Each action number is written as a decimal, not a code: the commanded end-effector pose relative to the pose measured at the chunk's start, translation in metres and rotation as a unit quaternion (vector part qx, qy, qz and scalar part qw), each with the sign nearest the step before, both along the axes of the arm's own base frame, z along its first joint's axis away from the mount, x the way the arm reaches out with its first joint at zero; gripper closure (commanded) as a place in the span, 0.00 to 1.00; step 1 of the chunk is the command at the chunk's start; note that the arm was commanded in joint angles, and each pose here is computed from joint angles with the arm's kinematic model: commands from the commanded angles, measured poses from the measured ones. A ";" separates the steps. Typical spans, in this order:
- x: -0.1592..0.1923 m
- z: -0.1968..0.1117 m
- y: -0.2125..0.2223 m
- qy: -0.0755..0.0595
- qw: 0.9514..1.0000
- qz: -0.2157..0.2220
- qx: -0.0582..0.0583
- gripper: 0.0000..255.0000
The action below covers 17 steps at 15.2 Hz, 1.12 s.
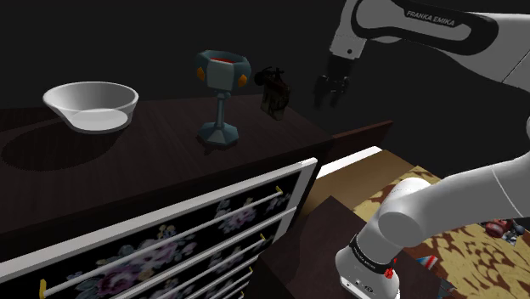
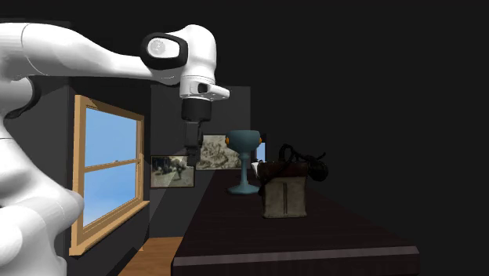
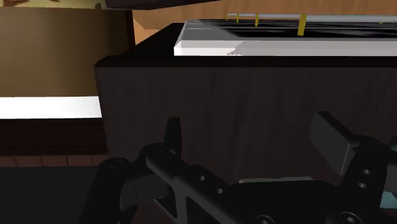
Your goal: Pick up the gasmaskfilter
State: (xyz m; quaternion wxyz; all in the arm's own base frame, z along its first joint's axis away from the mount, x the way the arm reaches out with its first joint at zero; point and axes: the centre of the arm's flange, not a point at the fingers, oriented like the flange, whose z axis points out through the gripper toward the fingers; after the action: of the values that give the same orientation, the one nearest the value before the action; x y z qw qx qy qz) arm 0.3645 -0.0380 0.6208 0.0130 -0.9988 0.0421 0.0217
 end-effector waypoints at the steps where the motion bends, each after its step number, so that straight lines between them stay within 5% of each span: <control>1: 0.026 0.003 -0.006 0.001 1.000 0.010 -0.002 0.00; 15: 0.211 0.015 -0.017 0.004 0.997 0.077 -0.011 0.00; 17: 0.215 0.010 -0.017 0.004 0.997 0.079 -0.011 0.00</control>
State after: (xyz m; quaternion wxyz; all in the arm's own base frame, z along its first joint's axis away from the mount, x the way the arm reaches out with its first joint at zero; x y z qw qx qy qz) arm 0.5747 -0.0538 0.6339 0.0001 -0.9991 -0.0343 0.0266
